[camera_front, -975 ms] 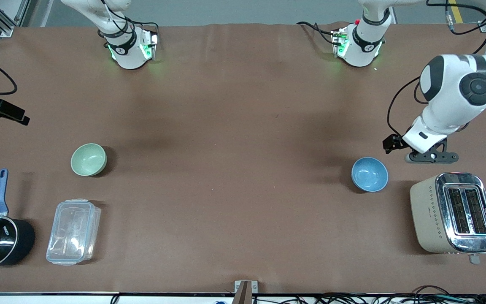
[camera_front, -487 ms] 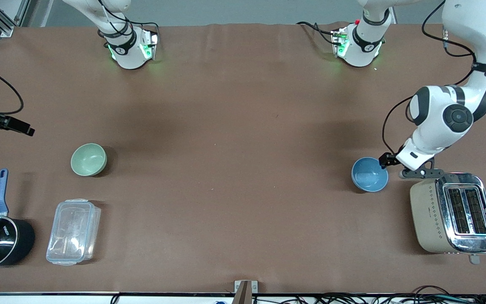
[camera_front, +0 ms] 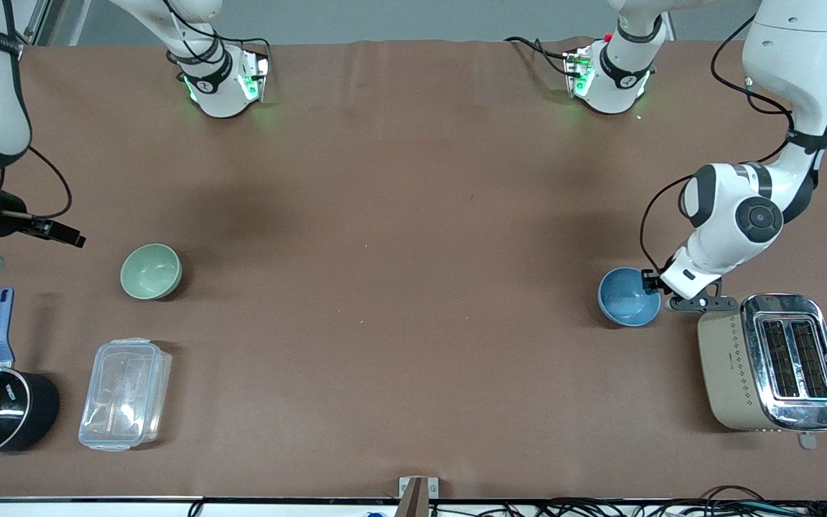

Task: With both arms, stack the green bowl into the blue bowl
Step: 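Grasp the blue bowl with the left gripper while the right gripper grasps the green bowl, then slide the blue bowl toward the table middle with the left gripper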

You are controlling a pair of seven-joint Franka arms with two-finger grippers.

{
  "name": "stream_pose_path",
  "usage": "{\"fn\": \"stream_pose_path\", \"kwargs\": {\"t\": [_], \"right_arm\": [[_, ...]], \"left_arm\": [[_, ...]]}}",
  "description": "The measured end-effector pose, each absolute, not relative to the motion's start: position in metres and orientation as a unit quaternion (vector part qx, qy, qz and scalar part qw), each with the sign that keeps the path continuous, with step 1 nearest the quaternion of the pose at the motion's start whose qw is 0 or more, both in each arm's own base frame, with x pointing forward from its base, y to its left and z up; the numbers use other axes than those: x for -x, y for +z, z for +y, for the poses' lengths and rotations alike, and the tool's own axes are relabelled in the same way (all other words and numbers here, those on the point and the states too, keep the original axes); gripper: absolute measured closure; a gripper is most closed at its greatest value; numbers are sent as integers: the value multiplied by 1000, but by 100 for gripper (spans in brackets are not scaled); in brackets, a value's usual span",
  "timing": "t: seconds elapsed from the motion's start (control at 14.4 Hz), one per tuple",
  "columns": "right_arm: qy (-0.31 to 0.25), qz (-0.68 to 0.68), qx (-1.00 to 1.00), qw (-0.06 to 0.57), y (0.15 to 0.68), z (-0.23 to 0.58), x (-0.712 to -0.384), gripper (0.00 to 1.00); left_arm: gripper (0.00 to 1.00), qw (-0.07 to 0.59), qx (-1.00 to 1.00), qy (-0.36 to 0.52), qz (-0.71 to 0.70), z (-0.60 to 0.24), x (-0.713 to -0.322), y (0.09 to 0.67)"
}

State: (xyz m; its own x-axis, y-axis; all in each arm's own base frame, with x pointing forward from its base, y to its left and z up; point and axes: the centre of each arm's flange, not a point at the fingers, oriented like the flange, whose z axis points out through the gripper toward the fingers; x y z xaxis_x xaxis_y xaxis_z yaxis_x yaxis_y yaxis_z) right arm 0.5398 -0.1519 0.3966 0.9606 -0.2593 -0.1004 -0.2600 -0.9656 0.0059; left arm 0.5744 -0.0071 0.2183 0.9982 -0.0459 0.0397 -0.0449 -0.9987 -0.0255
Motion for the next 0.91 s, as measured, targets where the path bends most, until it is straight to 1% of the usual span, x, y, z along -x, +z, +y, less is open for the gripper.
{"fn": "stream_pose_path", "kwargs": {"t": [0.07,0.14,0.21,0.28,0.56,0.63,0.7,0.91], "right_arm": [[52,133,990,4,382,-155,-541,1],[53,133,990,4,368,-156,-542,2],[51,134,990,4,353,-158,-542,2],[52,137,989,5,338,-161,-542,2],[57,144,988,7,287,-169,-539,3],[61,144,988,8,277,-169,-538,7],[62,143,988,8,267,-168,-538,8],[49,139,989,8,238,-160,-531,16]], "left_arm": [[63,12,999,-21,23,-8,-576,218],[72,12,999,-23,24,-10,-578,219],[85,11,999,-26,26,-14,-580,222],[95,9,999,-30,24,-21,-582,226],[96,-4,1000,-21,20,-77,-585,250],[96,-6,1000,-13,13,-96,-586,259],[96,-10,1000,-5,4,-118,-586,270],[96,-33,999,-4,-26,-213,-578,308]]}}
